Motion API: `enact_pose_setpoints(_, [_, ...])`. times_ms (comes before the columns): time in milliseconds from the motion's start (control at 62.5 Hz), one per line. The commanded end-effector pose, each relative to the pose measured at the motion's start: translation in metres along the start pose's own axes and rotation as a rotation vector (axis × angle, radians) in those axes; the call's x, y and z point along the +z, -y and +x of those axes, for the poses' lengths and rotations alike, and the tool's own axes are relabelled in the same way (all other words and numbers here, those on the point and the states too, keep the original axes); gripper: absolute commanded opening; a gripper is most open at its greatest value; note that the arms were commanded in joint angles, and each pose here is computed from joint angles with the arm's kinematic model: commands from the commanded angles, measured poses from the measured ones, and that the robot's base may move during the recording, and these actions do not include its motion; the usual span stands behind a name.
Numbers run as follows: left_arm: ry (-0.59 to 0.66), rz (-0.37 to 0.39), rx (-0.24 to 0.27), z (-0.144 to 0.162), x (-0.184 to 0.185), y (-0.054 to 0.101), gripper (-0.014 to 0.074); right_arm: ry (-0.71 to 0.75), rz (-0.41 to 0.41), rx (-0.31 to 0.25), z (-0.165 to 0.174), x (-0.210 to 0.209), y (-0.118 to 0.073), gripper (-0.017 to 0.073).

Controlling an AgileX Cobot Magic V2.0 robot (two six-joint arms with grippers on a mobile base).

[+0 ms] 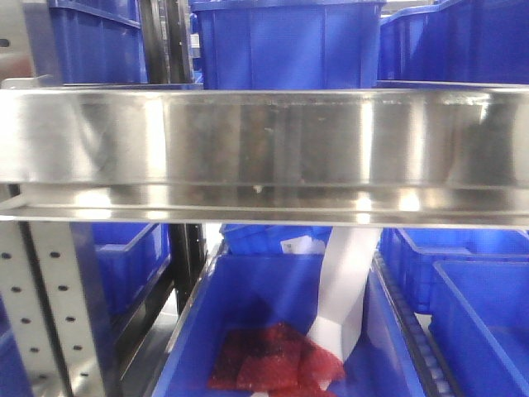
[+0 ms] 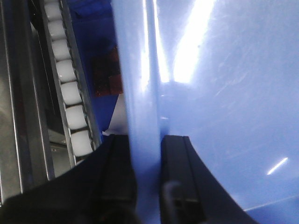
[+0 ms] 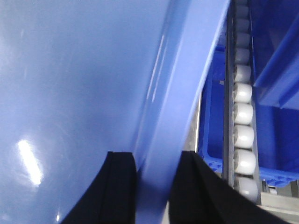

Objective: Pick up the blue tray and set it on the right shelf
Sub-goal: 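Drive the base up to the steel shelf rack with blue bins, then lower the held tray onto the upper steel shelf with both grippers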

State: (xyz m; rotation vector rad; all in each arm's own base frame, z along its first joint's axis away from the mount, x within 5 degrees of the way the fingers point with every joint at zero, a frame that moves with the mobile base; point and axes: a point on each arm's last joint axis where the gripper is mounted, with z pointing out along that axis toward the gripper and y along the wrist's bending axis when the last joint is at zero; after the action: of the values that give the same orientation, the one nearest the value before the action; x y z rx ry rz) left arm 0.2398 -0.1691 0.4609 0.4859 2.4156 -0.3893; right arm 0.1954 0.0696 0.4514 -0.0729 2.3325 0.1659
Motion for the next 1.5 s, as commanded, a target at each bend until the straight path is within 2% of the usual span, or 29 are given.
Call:
enact_pose_setpoints(0, [-0.036,0.108,0.025,0.008,-0.018,0.014,-0.0048,0.154,-0.12,0.003,-0.014,-0.015,-0.01,0.0057])
enact_pose_setpoints(1328, [-0.027,0.117,0.022,0.007,-0.018,0.015,-0.0048,0.149,-0.119,0.002,-0.013,-0.014,-0.01,0.0057])
enact_pose_setpoints(1487, [0.015,0.058,0.046,-0.001,-0.005,0.011,-0.0048,0.148,-0.12,-0.002,-0.019,0.001,-0.015,0.0057])
